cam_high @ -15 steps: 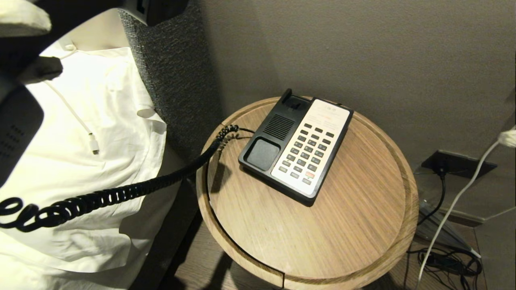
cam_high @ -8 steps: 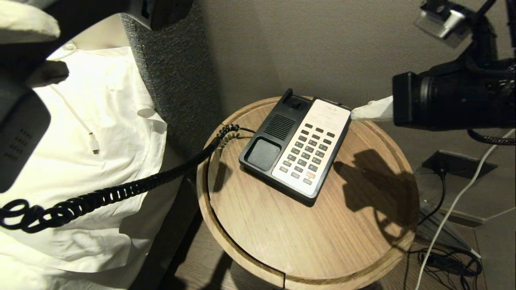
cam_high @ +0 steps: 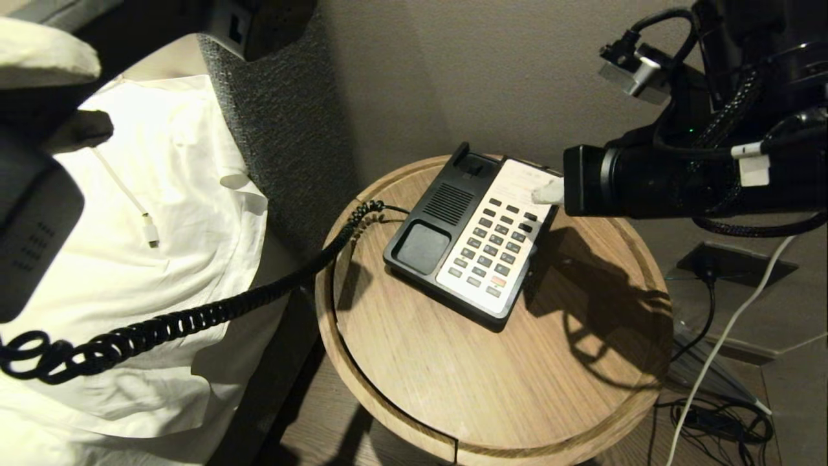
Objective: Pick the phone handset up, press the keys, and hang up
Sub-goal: Dial the number
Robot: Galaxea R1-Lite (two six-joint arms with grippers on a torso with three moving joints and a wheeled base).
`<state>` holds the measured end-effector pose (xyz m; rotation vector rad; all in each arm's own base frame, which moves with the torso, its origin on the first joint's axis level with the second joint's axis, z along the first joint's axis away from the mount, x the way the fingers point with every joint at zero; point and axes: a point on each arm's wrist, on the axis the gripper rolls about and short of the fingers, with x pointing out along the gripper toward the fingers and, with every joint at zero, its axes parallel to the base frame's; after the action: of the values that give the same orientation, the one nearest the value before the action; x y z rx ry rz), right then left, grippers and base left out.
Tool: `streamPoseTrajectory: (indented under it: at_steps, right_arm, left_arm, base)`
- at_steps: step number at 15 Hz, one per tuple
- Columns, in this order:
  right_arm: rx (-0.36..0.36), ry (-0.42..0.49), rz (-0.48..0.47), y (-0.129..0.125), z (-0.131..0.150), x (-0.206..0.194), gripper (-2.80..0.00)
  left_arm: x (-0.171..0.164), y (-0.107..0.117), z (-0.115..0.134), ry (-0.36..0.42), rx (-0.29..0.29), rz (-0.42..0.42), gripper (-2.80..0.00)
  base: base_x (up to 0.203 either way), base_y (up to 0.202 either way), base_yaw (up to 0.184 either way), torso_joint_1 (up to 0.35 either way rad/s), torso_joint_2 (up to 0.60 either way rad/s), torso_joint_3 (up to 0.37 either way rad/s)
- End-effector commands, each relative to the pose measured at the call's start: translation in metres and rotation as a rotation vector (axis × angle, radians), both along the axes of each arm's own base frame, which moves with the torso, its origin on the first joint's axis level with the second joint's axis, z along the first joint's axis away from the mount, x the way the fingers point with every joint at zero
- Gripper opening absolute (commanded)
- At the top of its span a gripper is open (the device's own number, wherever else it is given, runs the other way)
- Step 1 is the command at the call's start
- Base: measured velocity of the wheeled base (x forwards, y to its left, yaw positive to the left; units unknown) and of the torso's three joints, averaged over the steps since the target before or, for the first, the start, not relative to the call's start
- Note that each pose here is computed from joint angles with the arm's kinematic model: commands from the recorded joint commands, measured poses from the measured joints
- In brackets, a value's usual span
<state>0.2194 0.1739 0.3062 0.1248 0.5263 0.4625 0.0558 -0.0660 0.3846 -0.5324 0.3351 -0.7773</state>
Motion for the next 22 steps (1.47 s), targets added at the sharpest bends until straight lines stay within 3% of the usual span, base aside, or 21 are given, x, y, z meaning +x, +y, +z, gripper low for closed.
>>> streamPoseTrajectory:
  at_steps: [1, 7, 22]
  right_arm:
    - [-0.028, 0.038, 0.008, 0.002, -0.004, -0.002, -2.80]
    - [-0.067, 0.085, 0.029, 0.010, -0.015, -0.002, -2.80]
    - [-0.093, 0.088, -0.002, 0.021, -0.028, 0.014, -2.80]
  left_arm:
    - [-0.001, 0.001, -0.003, 0.008, 0.003, 0.001, -2.80]
    - [0.000, 0.000, -0.005, 0.013, 0.012, 0.003, -2.80]
    - [-0.003, 0.004, -0.008, 0.008, 0.013, 0.000, -2.80]
  base:
    - [0.000, 0.000, 0.000, 0.000, 0.00, 0.000]
    - [0.000, 0.000, 0.000, 0.000, 0.00, 0.000]
    - [0.000, 0.000, 0.000, 0.000, 0.00, 0.000]
